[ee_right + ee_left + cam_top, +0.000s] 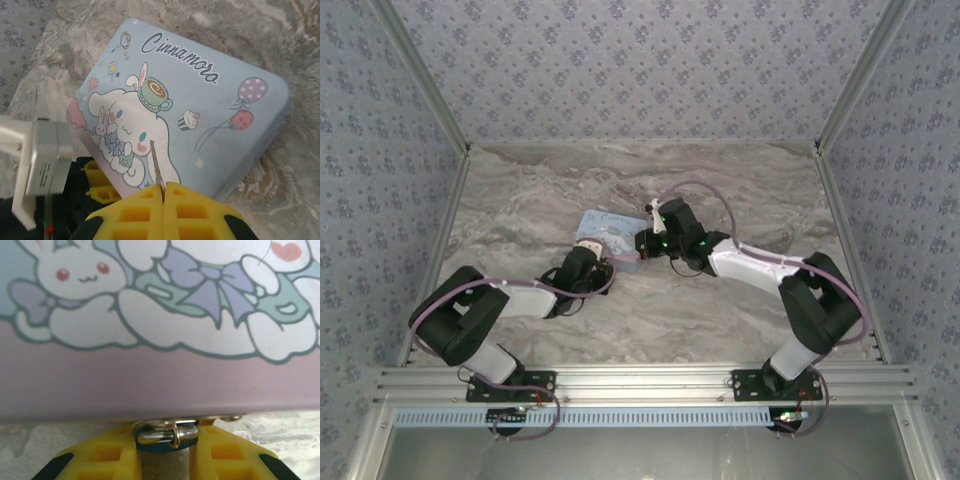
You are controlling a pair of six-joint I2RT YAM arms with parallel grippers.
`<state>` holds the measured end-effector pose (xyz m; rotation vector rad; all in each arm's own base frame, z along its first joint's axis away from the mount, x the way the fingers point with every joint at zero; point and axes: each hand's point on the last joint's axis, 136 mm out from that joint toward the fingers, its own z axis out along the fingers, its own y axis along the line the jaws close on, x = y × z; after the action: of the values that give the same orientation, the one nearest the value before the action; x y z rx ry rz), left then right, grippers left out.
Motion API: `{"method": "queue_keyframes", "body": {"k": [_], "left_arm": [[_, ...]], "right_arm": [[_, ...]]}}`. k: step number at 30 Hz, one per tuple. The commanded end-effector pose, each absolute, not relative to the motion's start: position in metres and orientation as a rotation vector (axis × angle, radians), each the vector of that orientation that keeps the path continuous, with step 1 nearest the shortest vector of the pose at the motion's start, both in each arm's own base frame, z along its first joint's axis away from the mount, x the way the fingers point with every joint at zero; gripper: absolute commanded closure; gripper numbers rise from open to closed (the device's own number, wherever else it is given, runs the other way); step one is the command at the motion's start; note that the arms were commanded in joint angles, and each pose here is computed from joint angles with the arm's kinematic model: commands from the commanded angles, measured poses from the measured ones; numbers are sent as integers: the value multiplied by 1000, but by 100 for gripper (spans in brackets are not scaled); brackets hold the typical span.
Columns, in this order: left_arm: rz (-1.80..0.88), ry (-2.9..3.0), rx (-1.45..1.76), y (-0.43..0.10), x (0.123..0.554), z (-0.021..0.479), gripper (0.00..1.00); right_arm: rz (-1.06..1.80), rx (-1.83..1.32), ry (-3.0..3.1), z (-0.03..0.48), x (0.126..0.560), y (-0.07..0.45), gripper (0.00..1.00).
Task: Unlock the padlock with the key
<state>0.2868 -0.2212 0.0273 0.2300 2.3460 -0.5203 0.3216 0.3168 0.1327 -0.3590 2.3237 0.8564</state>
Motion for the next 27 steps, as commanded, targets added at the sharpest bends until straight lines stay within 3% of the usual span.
{"method": "queue_keyframes", "body": {"k": [1,11,27], "left_arm": [[-616,2396,196,-233,277,36,77],[-767,2420,44,-245,275,56,77],[-896,2417,-142,-250,274,86,77]], "right_arm": [[800,-432,2294,128,308,301,100],[754,-647,2246,89,254,297,100],[766,-866,2149,68,241,323,100]]}}
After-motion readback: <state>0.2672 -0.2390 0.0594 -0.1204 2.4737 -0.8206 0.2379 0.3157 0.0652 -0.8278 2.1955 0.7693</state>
